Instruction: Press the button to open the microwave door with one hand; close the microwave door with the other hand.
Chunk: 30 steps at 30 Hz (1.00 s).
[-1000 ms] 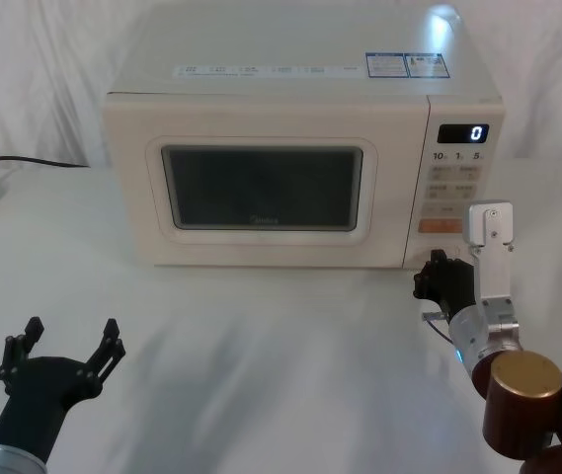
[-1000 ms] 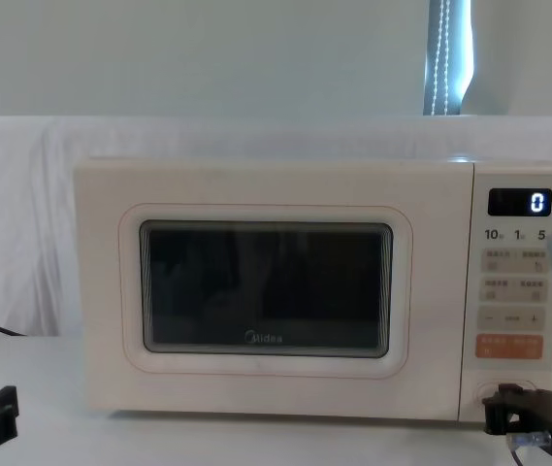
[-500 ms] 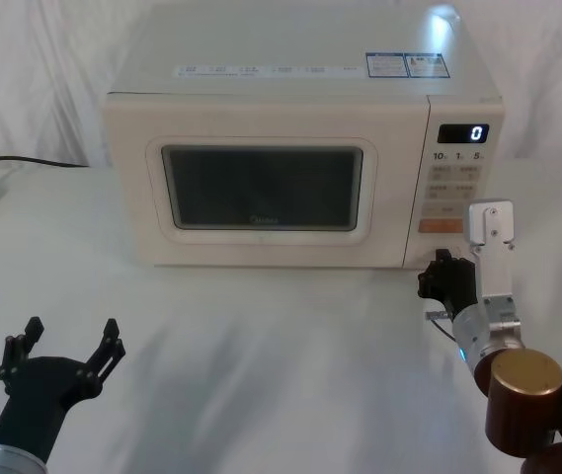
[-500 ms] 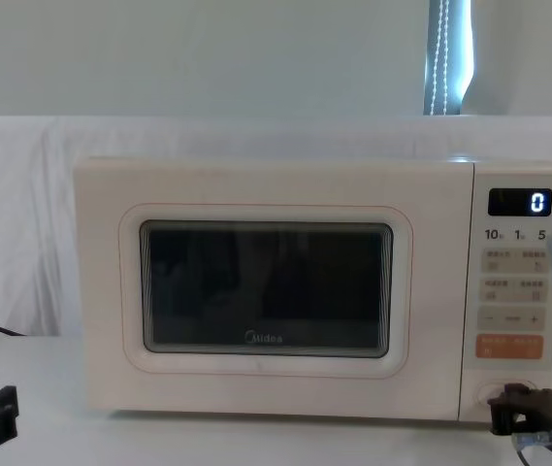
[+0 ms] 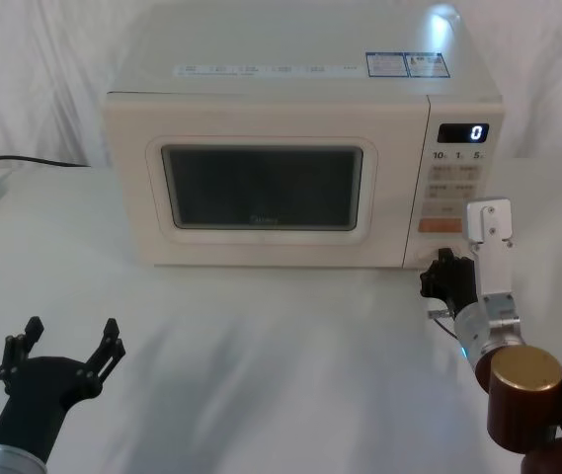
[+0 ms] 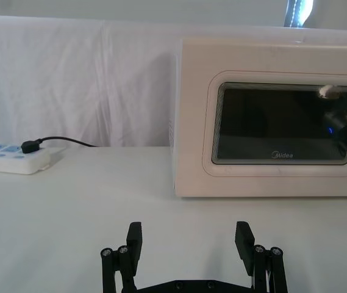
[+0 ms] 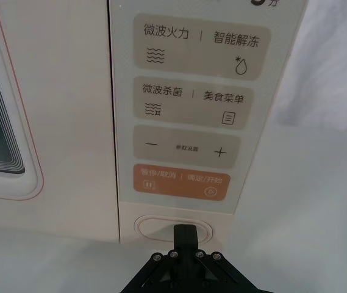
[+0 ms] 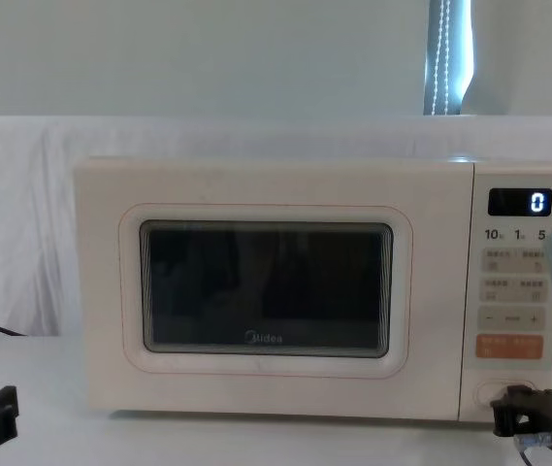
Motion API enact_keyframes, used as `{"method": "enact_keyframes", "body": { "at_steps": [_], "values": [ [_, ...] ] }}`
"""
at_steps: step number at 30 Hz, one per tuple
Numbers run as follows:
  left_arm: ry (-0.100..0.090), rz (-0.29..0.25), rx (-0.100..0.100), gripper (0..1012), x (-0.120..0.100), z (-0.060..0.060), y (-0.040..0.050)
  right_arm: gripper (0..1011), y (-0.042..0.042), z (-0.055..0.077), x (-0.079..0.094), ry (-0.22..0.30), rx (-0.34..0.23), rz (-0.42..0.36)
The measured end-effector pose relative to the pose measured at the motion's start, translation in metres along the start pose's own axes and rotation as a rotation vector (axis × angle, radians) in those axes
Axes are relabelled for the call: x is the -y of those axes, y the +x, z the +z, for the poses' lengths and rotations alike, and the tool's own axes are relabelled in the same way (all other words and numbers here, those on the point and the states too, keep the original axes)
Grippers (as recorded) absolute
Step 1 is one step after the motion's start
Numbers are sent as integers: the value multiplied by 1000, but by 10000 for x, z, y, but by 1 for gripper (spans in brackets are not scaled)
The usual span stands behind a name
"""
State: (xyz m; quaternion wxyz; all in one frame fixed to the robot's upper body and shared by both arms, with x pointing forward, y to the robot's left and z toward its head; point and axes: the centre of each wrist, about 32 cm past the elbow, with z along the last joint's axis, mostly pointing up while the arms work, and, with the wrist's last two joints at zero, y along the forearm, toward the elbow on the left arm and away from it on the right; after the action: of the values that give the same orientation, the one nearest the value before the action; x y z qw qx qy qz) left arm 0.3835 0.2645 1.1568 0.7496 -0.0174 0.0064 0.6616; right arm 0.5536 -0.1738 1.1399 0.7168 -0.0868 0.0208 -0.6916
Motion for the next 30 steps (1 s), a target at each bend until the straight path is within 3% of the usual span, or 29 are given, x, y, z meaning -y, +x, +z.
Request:
{"method": "enact_keyframes", "body": {
  "at_steps": [30],
  "values": [
    [0, 0, 0, 1001, 0, 0, 0, 0, -10, 15, -125, -14, 16, -3]
  ]
}}
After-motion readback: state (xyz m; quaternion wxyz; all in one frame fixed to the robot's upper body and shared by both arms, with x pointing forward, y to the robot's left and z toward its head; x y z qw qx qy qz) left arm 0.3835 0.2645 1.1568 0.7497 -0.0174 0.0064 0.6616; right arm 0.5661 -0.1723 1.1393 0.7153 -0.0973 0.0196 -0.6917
